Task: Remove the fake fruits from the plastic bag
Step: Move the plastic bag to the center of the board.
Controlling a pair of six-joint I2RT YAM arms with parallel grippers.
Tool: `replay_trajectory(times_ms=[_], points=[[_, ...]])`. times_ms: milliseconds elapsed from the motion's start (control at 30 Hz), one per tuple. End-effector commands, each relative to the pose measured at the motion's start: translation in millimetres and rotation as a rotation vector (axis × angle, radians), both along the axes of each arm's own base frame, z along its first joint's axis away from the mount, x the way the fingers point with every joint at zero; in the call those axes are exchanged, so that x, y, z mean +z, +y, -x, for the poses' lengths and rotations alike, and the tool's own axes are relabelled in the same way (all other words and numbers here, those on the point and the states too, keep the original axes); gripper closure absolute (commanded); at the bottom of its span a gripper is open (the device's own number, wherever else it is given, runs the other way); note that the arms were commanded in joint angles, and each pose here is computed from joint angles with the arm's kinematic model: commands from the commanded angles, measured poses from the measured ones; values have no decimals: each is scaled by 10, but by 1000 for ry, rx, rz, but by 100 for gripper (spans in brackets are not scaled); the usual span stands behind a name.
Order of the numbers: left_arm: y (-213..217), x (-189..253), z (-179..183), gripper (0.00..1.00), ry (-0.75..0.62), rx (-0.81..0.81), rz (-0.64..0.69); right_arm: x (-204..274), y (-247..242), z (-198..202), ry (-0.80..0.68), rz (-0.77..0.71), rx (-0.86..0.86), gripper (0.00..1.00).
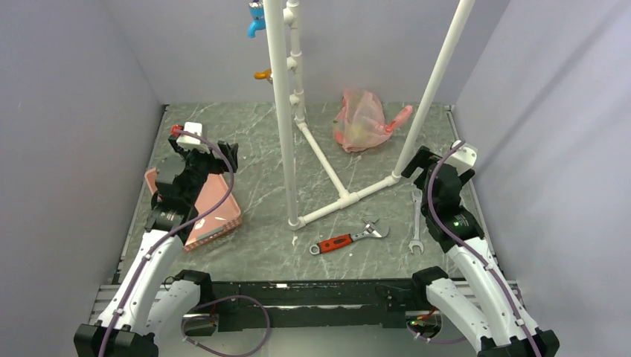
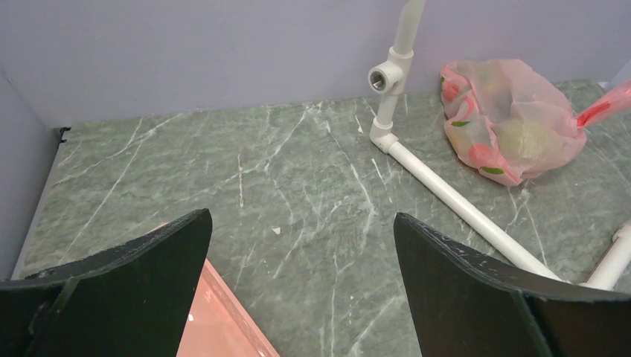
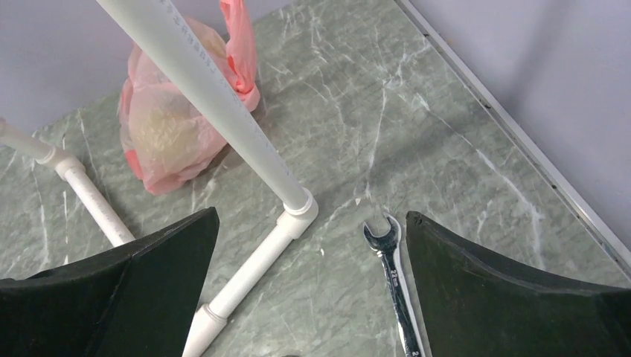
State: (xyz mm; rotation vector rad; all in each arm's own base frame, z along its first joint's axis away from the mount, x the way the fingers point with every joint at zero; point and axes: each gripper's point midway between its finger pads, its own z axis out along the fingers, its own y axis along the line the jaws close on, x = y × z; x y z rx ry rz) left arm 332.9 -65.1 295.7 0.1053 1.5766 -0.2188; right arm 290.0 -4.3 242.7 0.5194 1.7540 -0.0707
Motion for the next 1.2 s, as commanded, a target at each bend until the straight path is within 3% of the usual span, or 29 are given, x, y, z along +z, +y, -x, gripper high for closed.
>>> replay_trajectory(times_ms=[0, 267, 400, 667, 867, 1167], points=[[-11, 149, -17, 1, -36, -3, -8, 194, 9, 1, -59, -7, 11, 0], [-61, 104, -47, 1, -14, -17, -18, 119, 216, -117, -39, -34, 107, 0], [-106, 59, -68, 1, -2, -39, -17, -49, 706, -231, -7, -94, 322, 0], [-163, 4, -88, 1, 21, -63, -22, -381, 1662, -480, 54, -130, 423, 0], [-202, -35, -110, 1, 46, -72, -32, -585, 1865, -915, 92, -75, 306, 0], [-289, -109, -133, 1, 62, -92, -58, -760, 1943, -1723, 140, 158, 165, 0]])
